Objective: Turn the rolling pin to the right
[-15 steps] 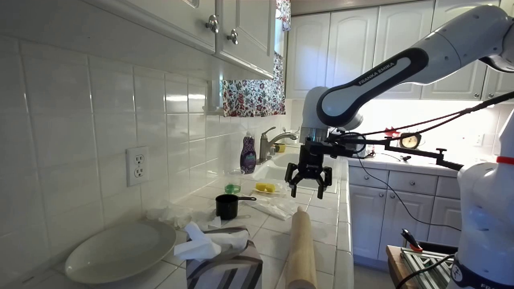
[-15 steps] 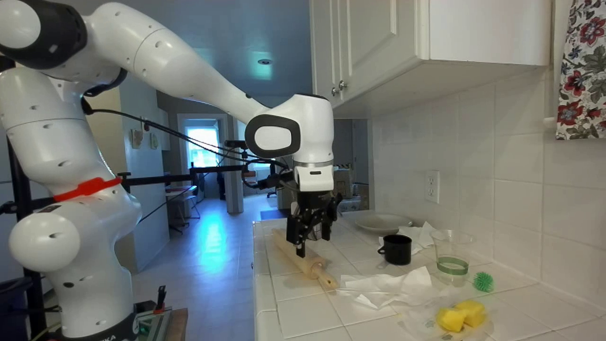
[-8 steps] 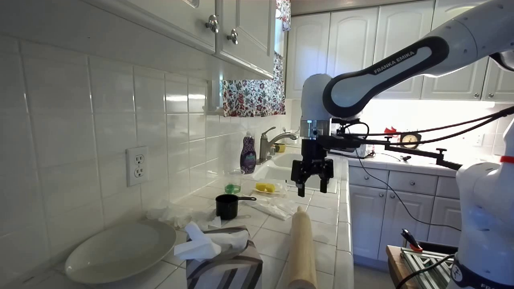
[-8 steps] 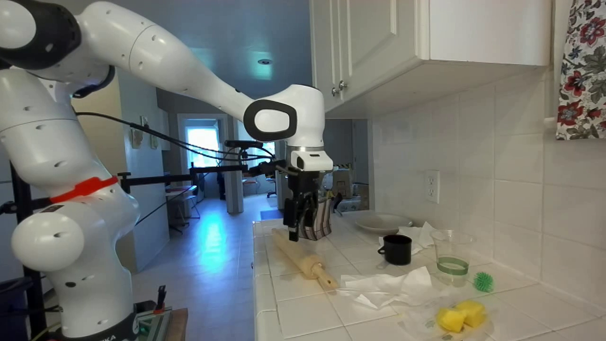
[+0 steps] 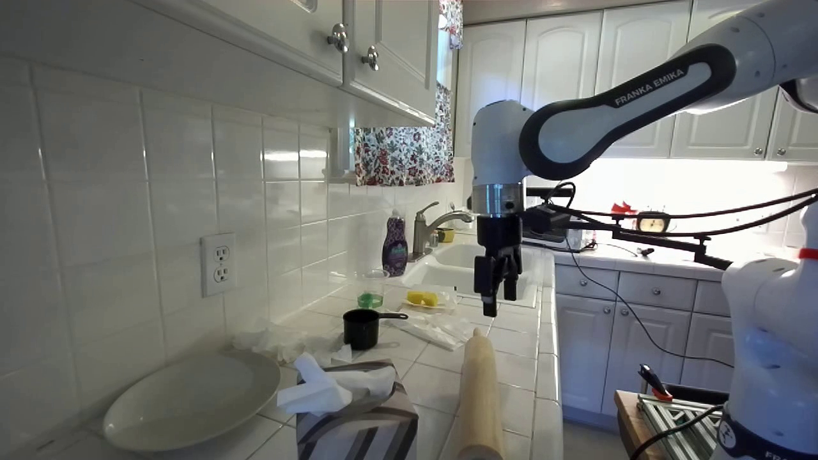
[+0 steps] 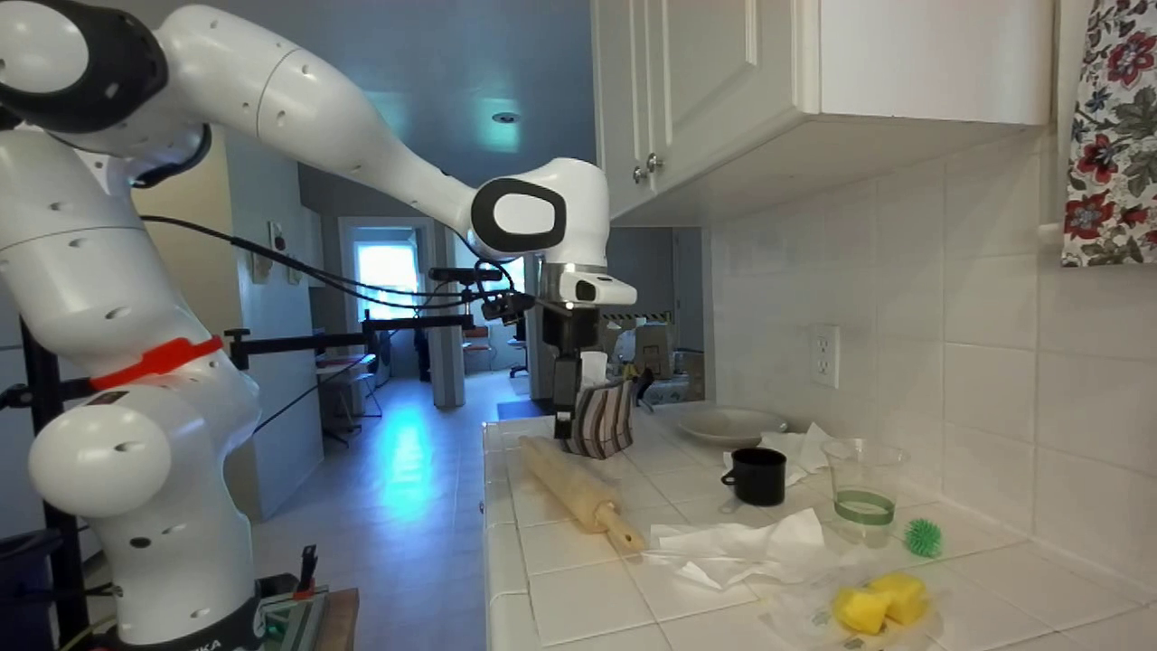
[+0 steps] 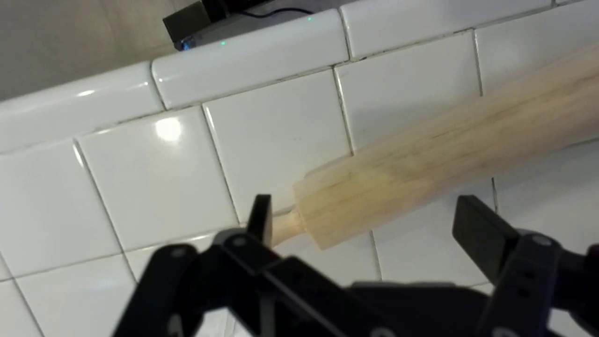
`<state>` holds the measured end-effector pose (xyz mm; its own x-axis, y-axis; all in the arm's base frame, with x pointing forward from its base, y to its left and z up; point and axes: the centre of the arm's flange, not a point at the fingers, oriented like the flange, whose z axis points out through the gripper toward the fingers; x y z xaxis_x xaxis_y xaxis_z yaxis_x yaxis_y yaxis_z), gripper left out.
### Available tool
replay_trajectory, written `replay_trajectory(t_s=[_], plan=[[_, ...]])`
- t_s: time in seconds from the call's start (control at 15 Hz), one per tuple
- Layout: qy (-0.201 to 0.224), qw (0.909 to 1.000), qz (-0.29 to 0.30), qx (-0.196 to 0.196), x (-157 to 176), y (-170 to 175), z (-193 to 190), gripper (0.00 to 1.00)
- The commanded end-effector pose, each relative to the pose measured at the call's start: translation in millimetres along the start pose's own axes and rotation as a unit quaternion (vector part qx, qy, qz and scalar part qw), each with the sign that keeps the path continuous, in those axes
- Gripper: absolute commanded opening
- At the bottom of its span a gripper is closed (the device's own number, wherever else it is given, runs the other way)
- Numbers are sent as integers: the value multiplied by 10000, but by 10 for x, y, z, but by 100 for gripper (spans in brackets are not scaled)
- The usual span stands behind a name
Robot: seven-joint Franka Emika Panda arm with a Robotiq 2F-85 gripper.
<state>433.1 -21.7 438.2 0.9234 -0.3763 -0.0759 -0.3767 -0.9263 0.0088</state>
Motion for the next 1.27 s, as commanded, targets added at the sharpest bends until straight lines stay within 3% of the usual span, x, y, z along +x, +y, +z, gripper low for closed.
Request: replay_trajectory(t_s=[0.0, 0.67, 1.2], plan=[[160, 9978, -643, -82, -1, -123, -123, 100], [554, 9900, -1293, 73, -88, -508, -227, 100], [571, 9915, -1168, 46, -84, -551, -205, 100]])
